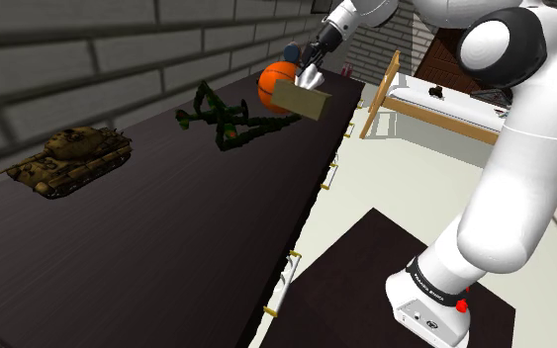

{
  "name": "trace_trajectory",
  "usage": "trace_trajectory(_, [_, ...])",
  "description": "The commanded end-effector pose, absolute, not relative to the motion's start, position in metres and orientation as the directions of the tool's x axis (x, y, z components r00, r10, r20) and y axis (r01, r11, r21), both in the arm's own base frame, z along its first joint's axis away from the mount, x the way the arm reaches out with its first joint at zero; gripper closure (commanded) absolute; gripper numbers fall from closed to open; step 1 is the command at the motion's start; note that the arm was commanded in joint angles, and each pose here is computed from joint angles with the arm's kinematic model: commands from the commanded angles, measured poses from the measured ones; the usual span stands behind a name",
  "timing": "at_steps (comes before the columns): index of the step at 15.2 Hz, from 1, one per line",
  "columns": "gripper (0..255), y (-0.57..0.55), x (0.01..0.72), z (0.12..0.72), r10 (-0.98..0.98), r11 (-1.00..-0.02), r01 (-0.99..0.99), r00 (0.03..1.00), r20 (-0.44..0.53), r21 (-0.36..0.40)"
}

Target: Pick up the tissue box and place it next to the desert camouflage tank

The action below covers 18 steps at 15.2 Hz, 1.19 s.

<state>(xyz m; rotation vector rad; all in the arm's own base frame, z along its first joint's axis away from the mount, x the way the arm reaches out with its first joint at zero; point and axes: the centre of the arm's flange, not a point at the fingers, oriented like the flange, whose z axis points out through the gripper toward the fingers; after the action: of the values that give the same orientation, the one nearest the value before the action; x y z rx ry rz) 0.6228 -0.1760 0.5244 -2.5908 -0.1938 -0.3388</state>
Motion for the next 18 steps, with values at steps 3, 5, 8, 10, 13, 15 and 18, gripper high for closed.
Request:
trace_trajectory(3, [255, -0.176, 0.622, 0.546, 0.072, -0.857, 0.201, 0.959, 0.275, -0.475])
trace_trajectory(5, [255, -0.176, 0.622, 0.556, 0.072, -0.857, 0.201, 0.959, 0.275, -0.475])
trace_trajectory(8, [255, -0.176, 0.622, 0.572, 0.072, -0.857, 0.201, 0.959, 0.275, -0.475])
trace_trajectory(10, [255, -0.176, 0.622, 0.578, 0.072, -0.857, 0.201, 0.959, 0.275, -0.475])
trace_trajectory(13, [255, -0.136, 0.618, 0.579, 0.072, -0.857, 0.201, 0.959, 0.275, -0.475])
trace_trajectory(15, [255, -0.110, 0.615, 0.579, 0.072, -0.857, 0.201, 0.959, 0.275, -0.475])
trace_trajectory(18, [255, -0.070, 0.611, 0.579, 0.072, -0.857, 0.201, 0.959, 0.275, -0.475])
